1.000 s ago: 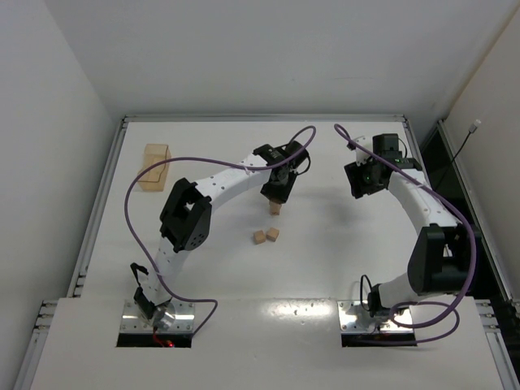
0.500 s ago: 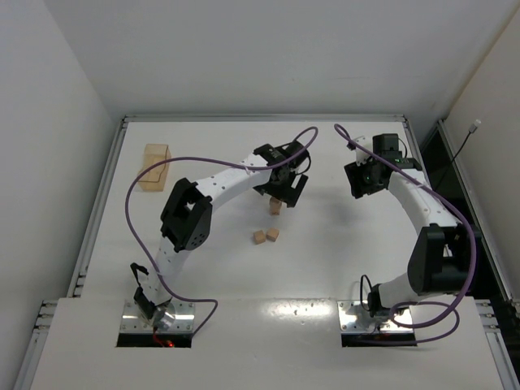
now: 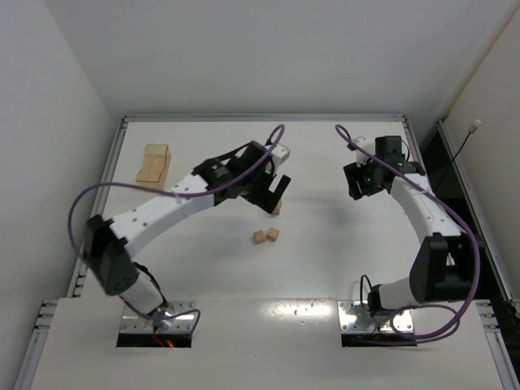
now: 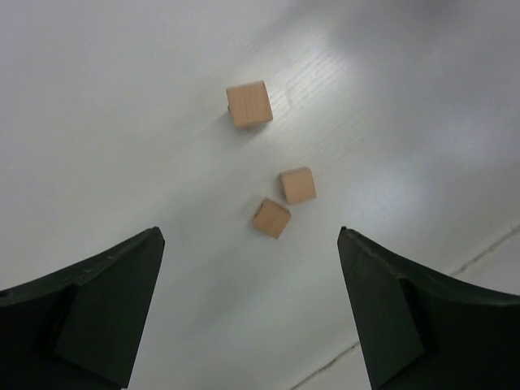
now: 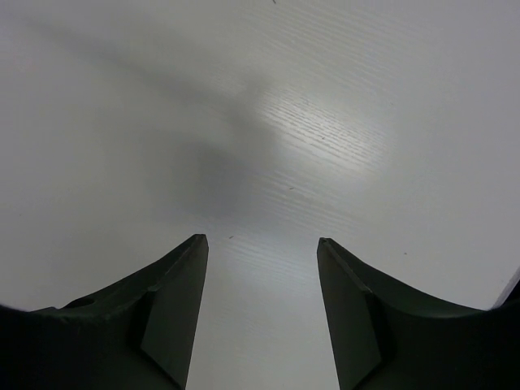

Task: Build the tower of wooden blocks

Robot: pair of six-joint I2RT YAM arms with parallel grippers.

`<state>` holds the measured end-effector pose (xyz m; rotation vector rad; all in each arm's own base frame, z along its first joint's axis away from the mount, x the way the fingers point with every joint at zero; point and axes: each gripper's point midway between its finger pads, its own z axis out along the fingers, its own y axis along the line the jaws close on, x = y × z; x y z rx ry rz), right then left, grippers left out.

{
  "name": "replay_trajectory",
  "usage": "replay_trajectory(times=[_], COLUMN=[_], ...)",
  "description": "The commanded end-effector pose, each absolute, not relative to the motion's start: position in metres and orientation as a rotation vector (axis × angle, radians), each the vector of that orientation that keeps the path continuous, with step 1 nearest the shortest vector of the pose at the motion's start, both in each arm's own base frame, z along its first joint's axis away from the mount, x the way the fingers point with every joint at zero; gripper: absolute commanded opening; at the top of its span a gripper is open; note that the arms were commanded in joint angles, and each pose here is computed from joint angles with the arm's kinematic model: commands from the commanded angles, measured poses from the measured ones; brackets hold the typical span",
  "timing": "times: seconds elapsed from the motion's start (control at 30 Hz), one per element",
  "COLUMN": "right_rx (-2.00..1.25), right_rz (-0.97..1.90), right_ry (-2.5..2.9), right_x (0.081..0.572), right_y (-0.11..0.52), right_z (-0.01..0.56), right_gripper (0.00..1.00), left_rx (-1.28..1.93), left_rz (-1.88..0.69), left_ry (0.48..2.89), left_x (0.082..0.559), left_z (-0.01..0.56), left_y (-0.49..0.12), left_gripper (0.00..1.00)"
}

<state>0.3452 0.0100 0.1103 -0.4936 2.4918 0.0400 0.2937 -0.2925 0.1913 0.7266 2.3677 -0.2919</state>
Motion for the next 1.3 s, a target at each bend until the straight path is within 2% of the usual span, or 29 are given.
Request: replay_trajectory(times=[0.0,0.07,0.1,0.13,0.23,0.43,0.6,0.9,1.07,1.27], right_rx=[-0.558,-0.658,-0.733,-0.786,-0.909,-1.331,-1.505,-1.508,-1.549,-1.544], right_rz=[0.135,0.281,0.388,0.435,0.651,0.870,0.786,0.519,0.502,0.478], right_ry=[2.364,2.298,2.255,2.205,2.129,1.946,1.862,1.888,1.885,1.997], right_x=[0.343,0.331,0.322,0.319,0.294,0.246,0.245,0.260,0.262,0.268], right_y=[0.026,0.049,0.065,0.075,0.107,0.180,0.224,0.265,0.294,0.294], right_z=[0.133,0.141,0.141,0.148,0.149,0.130,0.103,0.075,0.067,0.051], right_gripper=[0.54,0.60,0.60,0.61,0.64,0.64,0.64,0.58,0.58,0.55], left_rx=[0.830,0.878,0.907,0.874,0.756,0.413,0.224,0.287,0.257,0.244], left_rz=[-0.320,-0.301,-0.248,-0.221,-0.044,-0.066,-0.097,-0.178,-0.188,-0.196], left_ry=[2.289,2.261,2.308,2.292,2.339,2.405,2.387,2.435,2.439,2.448], left_x=[0.269,0.256,0.244,0.246,0.259,0.288,0.302,0.303,0.307,0.308], left_z=[0.188,0.185,0.160,0.163,0.149,0.158,0.169,0.163,0.163,0.163], left_y=[-0.278,-0.260,-0.243,-0.228,-0.179,-0.119,-0.090,-0.083,-0.077,-0.071], left_gripper=[0.86,0.83,0.83,0.83,0.88,0.97,0.97,1.00,1.00,1.00])
